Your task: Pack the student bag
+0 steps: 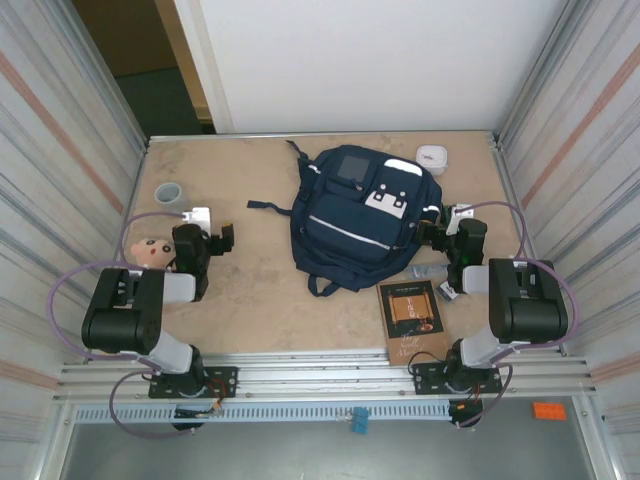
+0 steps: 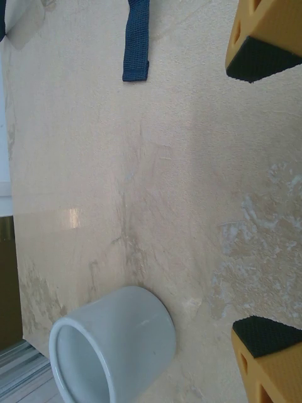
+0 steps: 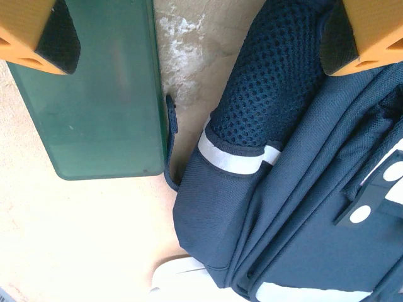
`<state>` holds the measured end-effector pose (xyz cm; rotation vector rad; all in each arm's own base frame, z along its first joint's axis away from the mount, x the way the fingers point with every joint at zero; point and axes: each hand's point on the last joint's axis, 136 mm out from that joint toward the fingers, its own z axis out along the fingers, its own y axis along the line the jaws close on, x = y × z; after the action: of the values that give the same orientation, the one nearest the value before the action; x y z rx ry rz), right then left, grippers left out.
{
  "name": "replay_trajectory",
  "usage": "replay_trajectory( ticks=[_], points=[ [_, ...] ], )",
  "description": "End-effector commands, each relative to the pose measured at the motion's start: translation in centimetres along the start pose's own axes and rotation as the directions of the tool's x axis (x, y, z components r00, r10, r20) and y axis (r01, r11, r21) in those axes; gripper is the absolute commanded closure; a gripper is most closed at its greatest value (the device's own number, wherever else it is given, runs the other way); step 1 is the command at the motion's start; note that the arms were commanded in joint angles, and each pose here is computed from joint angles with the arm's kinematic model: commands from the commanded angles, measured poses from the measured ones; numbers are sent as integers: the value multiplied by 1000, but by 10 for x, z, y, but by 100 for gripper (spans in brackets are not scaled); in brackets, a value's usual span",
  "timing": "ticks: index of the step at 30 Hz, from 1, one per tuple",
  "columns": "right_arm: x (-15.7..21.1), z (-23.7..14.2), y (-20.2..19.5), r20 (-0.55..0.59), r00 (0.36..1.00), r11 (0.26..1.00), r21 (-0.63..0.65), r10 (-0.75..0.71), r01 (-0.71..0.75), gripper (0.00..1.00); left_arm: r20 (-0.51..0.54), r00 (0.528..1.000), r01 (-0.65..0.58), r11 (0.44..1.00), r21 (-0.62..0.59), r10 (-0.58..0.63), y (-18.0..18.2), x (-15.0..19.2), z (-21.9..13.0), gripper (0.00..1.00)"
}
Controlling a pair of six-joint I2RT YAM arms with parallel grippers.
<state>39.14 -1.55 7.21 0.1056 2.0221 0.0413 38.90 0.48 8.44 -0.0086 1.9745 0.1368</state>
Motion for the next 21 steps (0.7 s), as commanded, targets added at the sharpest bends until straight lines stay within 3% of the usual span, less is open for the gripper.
replay_trajectory(
  ticks=[1, 21],
  points=[
    [-10, 0, 1, 30, 1000, 1000, 4, 10, -10, 1, 28, 1000, 9, 1000, -15, -8, 3, -9, 0, 1],
    [-10, 0, 0, 31, 999, 1000, 4, 10, -10, 1, 28, 1000, 11, 1000, -13, -10, 3, -10, 0, 1]
  ],
)
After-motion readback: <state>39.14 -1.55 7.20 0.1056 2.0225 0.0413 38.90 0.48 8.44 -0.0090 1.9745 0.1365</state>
